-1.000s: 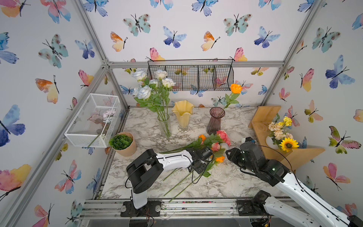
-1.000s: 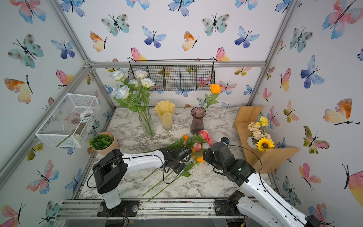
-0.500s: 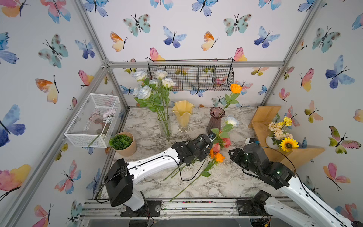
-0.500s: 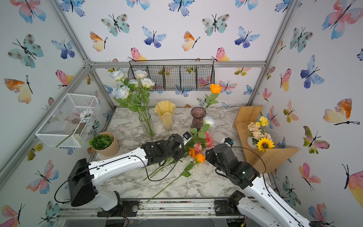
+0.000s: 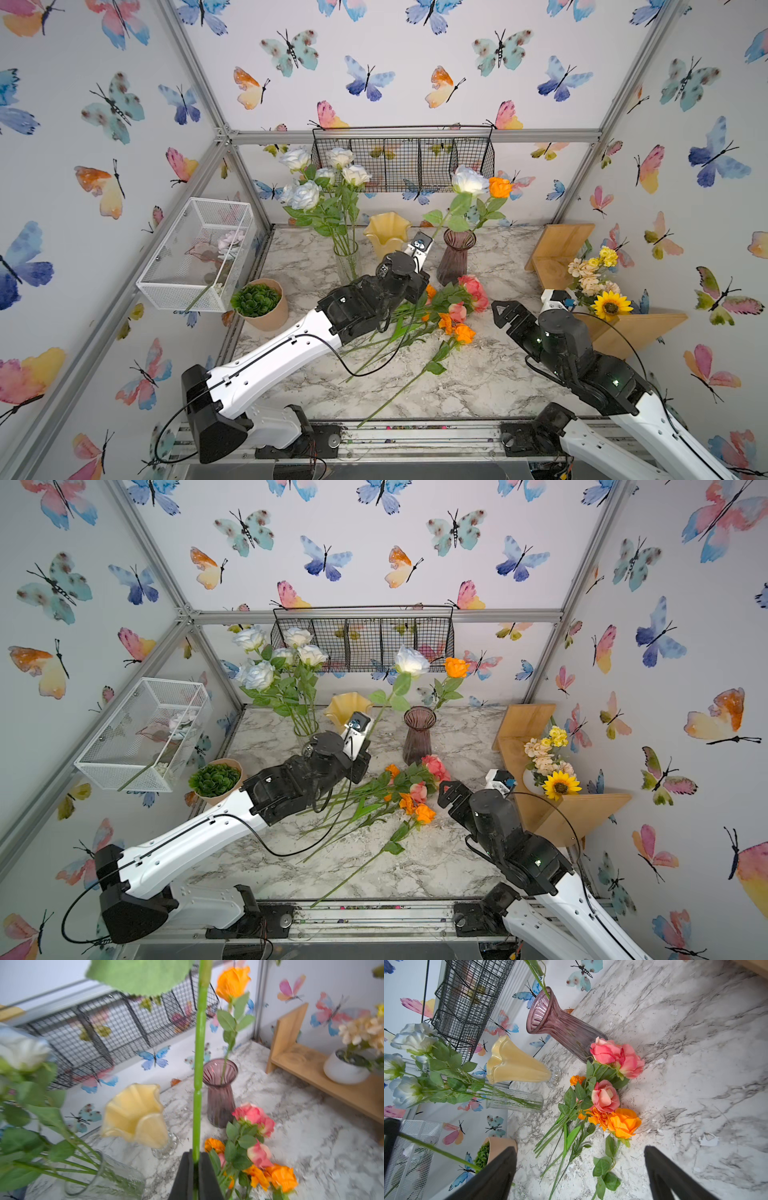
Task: Arrange the flowers in different vases according to their colors
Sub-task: Insert the flower into the vase.
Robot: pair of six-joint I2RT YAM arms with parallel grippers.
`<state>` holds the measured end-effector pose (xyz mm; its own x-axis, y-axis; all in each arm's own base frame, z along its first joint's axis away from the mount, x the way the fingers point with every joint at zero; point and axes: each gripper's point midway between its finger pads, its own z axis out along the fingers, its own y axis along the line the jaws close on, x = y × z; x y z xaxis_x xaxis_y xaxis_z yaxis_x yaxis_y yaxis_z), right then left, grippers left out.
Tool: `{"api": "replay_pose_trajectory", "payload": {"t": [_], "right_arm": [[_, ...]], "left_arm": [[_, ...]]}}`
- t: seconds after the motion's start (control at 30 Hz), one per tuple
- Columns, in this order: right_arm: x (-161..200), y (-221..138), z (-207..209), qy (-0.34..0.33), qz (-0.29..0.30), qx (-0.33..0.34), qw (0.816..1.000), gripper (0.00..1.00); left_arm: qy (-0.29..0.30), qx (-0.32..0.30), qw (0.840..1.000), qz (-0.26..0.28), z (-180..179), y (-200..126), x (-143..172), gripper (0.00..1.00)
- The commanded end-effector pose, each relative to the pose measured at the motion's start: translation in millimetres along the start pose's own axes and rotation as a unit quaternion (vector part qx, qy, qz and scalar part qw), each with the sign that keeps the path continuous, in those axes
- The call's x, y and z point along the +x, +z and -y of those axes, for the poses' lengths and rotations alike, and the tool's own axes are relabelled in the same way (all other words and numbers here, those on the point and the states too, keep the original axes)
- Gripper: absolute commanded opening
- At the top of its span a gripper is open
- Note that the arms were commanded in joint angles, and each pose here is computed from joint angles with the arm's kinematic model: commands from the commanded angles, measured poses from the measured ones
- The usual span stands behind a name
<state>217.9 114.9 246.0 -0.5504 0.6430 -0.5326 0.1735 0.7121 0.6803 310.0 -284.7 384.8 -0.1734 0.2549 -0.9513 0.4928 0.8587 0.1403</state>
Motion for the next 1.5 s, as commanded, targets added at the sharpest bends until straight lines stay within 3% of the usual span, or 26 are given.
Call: {"api": "replay_pose_trajectory", "payload": {"t": [0.0,0.1,0.27,0.5,0.7,1.4,1.43,1.47], "right_arm": [[-14.0,-1.8,-1.9,-0.002,0.036,0.001,0.999,0.98],[-16.5,0.0,-2.7,-0.005,0.048,-0.006,0.999,0.98],[-22.9,3.7,-8.4,-0.033,0.068,-0.013,0.997,0.98],[-28.8,10.9,-17.5,-0.071,0.083,-0.013,0.994,0.98],[-27.6,16.8,-17.3,-0.092,0.080,0.000,0.993,0.98],[-26.4,16.7,-16.3,-0.094,0.078,0.000,0.993,0.98],[-26.6,15.9,-16.7,-0.093,0.077,-0.001,0.993,0.98],[-27.0,15.2,-17.2,-0.093,0.078,-0.002,0.993,0.98]], "left_arm": [[-0.052,-0.062,0.991,0.107,-68.2,-27.5,-76.8,0.00],[-0.082,-0.108,0.978,0.160,-118.6,-35.5,-110.1,0.00],[-0.121,-0.171,0.954,0.216,-181.4,-26.7,-131.7,0.00],[-0.155,-0.180,0.946,0.221,-219.9,22.9,-131.7,0.00],[-0.170,-0.211,0.939,0.212,-255.8,43.7,-113.0,0.00],[-0.160,-0.247,0.945,0.145,-270.0,56.8,-30.9,0.00],[-0.164,-0.248,0.945,0.140,-269.9,56.7,-26.7,0.06],[-0.169,-0.249,0.943,0.139,-271.1,55.0,-23.7,0.18]]}}
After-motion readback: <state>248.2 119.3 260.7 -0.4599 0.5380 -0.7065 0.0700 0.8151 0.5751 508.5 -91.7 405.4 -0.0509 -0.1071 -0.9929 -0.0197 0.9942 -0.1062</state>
